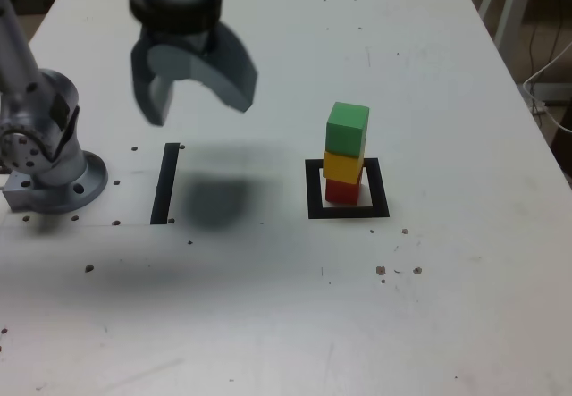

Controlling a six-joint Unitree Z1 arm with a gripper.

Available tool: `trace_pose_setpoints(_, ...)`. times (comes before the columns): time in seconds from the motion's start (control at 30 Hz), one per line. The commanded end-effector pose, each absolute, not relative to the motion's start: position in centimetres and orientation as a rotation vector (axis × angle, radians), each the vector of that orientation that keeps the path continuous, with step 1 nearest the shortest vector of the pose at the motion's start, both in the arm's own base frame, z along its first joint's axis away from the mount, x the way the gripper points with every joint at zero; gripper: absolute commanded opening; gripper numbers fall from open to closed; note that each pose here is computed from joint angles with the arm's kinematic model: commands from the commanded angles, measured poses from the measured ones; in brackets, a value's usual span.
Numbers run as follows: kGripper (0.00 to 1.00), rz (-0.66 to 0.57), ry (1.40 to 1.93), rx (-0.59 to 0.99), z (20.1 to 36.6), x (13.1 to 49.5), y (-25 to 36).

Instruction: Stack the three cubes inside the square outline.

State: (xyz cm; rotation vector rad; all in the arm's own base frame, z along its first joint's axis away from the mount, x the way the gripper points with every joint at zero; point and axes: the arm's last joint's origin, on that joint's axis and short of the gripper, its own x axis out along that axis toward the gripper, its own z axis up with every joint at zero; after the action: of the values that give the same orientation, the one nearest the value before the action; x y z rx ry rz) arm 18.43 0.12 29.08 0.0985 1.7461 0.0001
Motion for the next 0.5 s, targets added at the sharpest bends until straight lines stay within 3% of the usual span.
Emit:
trace_pose_setpoints(0.0, 1.00, -0.003, 1.739, 0.080, 28.6, 17.7, 0.1)
trace_pose_setpoints(0.47, 1.00, -0.042, 1.778, -0.005, 24.3, 15.1, -0.3)
